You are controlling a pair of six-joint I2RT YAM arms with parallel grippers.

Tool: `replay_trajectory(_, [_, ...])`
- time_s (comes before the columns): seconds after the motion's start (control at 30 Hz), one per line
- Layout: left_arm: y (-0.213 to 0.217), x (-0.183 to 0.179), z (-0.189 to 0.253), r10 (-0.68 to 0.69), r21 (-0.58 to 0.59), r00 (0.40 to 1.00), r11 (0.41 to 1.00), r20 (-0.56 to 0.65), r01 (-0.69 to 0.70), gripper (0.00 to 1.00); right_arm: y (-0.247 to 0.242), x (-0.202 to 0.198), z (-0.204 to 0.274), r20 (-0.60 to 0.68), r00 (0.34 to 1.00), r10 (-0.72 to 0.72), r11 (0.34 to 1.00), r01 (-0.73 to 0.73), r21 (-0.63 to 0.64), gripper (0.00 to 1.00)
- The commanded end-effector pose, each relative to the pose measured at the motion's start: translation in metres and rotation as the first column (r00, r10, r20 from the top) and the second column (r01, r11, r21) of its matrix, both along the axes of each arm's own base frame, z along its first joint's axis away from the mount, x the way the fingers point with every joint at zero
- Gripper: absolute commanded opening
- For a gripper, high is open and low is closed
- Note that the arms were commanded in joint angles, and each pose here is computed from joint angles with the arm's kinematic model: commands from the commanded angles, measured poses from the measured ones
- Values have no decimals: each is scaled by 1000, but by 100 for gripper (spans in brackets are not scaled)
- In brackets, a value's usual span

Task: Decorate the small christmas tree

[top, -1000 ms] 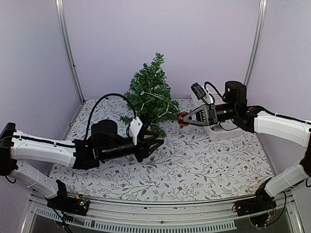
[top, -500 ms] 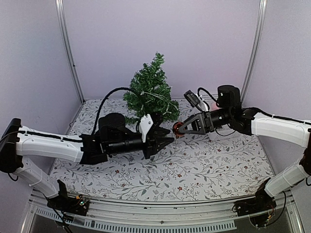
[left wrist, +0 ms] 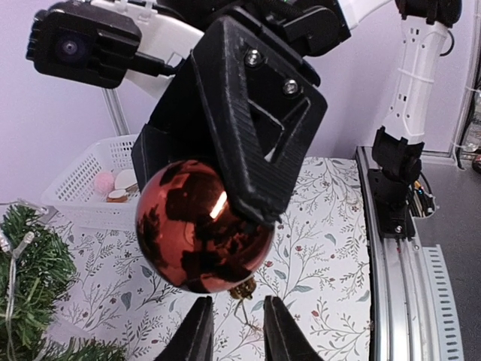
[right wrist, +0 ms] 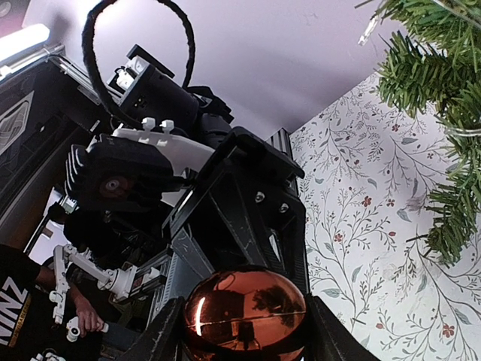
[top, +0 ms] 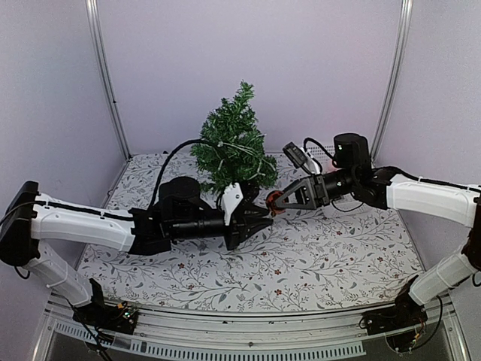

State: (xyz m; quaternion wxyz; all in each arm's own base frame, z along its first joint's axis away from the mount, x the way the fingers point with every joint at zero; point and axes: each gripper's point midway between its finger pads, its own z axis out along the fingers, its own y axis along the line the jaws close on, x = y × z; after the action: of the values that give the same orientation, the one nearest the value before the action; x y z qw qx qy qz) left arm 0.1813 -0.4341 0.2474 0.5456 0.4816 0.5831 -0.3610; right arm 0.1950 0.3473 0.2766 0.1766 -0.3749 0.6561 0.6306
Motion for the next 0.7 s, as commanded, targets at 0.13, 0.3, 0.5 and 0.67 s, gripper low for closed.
replay_trajectory(0.13, [-8,2,0,-28,7,1000,1000,4,28,17,6,1,10,25,999,24,1000,-24,20,28])
replay_trajectory(0.3, [1,10,5,-10,-6,1000,1000,-1,10,7,7,4,7,21,1000,19,1000,-19,13,28])
replay_trajectory(0.5, [6,15,6,12,-30,1000,999,-25,-12,0,10,16,3,36,999,-37,999,37,-2,28])
replay_trajectory(0.67, [10,20,2,41,-52,997,998,-59,-44,0,12,25,-3,30,997,-76,997,77,-23,28])
